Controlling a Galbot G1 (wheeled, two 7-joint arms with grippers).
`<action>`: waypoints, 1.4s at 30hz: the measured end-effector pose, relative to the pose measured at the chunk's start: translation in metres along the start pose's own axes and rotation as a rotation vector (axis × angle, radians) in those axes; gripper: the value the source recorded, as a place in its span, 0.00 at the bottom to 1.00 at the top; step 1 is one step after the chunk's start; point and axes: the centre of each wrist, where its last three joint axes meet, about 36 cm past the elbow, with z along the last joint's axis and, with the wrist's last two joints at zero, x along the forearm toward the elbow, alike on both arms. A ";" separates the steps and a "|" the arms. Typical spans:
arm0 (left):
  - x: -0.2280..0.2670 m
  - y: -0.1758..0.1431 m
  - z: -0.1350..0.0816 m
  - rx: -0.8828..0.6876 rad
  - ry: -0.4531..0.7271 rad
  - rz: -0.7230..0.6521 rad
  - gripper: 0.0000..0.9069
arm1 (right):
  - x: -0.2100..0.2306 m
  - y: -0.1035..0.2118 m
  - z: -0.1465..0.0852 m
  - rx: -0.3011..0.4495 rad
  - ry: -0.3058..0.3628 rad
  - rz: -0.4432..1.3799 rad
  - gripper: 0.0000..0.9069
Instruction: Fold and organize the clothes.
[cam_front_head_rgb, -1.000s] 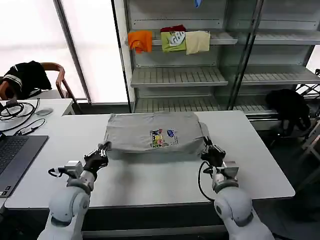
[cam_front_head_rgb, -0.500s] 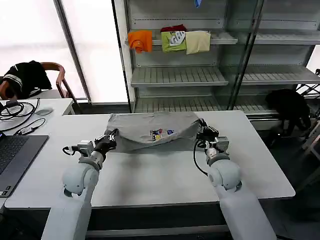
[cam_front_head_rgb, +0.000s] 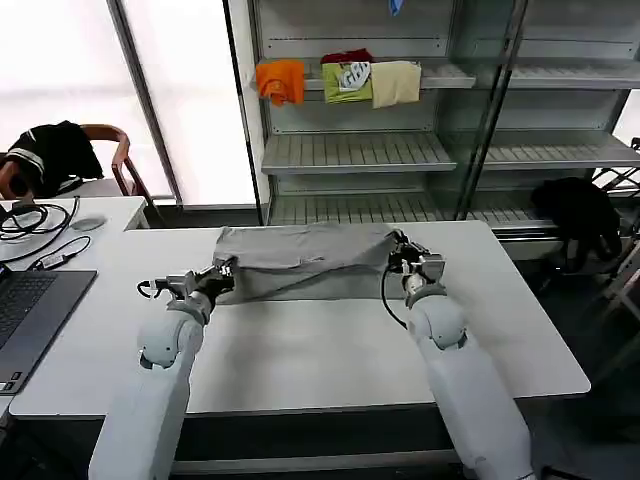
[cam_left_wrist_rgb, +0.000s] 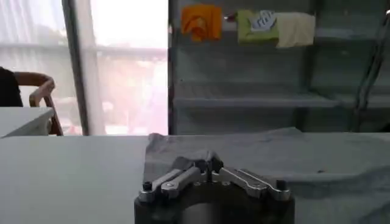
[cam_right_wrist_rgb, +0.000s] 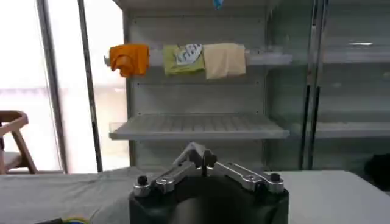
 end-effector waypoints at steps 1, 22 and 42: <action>-0.002 0.001 0.000 0.000 0.003 -0.002 0.01 | -0.003 0.000 0.000 -0.002 0.006 0.002 0.01; -0.026 0.009 -0.012 -0.037 0.009 -0.067 1.00 | -0.041 0.026 -0.005 -0.163 0.120 -0.003 1.00; -0.007 0.003 -0.004 -0.065 0.025 -0.089 1.00 | -0.009 0.027 -0.007 -0.163 0.175 0.053 1.00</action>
